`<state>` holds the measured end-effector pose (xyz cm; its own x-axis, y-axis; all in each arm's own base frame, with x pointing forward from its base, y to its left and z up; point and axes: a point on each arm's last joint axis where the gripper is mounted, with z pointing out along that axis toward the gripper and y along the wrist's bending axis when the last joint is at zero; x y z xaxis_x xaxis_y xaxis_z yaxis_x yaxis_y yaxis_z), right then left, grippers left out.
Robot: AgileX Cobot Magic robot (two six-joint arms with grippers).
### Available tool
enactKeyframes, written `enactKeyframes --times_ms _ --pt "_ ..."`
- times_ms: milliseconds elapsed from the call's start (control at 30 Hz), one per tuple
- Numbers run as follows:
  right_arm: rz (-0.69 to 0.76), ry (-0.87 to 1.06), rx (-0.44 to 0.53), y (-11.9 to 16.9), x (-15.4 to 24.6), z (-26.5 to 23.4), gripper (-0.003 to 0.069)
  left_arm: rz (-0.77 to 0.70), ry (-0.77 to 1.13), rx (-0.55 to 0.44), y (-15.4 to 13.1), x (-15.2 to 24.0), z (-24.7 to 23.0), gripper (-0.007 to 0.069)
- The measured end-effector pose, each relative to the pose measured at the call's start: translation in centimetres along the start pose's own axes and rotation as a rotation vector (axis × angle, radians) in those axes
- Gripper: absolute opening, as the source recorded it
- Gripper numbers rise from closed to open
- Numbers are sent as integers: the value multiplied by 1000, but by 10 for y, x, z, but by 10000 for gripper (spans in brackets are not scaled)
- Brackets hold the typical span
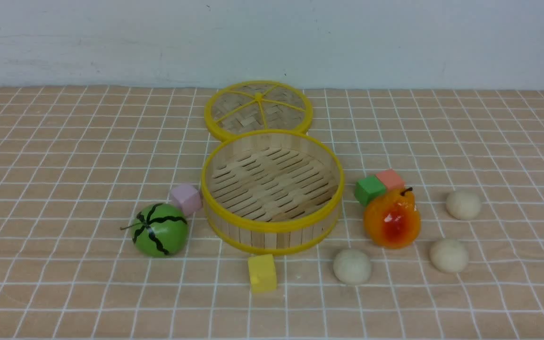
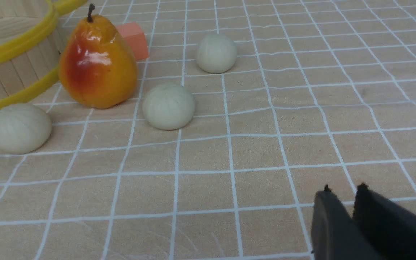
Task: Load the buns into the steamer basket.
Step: Use the right arm to grab a steamed stuffed bun
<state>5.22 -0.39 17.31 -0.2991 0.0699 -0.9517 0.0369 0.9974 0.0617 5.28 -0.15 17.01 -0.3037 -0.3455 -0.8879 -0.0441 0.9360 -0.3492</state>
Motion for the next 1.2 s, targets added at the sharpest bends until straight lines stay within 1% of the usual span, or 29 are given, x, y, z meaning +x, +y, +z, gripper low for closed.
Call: enactKeyframes --times_ms 567,667,833,867,1067,1200 --pt "0 0 0 0 0 0 131 0 0 0 0 0 0 238" --pt "-18 -3 7 -1 0 0 134 0 0 0 0 0 0 238" --pt "-133 -37 42 -4 -2 1 139 0 0 0 0 0 0 237" --pt "-137 -36 44 -4 -2 1 140 0 0 0 0 0 0 237" --pt "-287 -57 98 -8 -4 0 149 0 0 0 0 0 0 238" --pt "-307 -60 105 -9 -5 0 154 0 0 0 0 0 0 238"
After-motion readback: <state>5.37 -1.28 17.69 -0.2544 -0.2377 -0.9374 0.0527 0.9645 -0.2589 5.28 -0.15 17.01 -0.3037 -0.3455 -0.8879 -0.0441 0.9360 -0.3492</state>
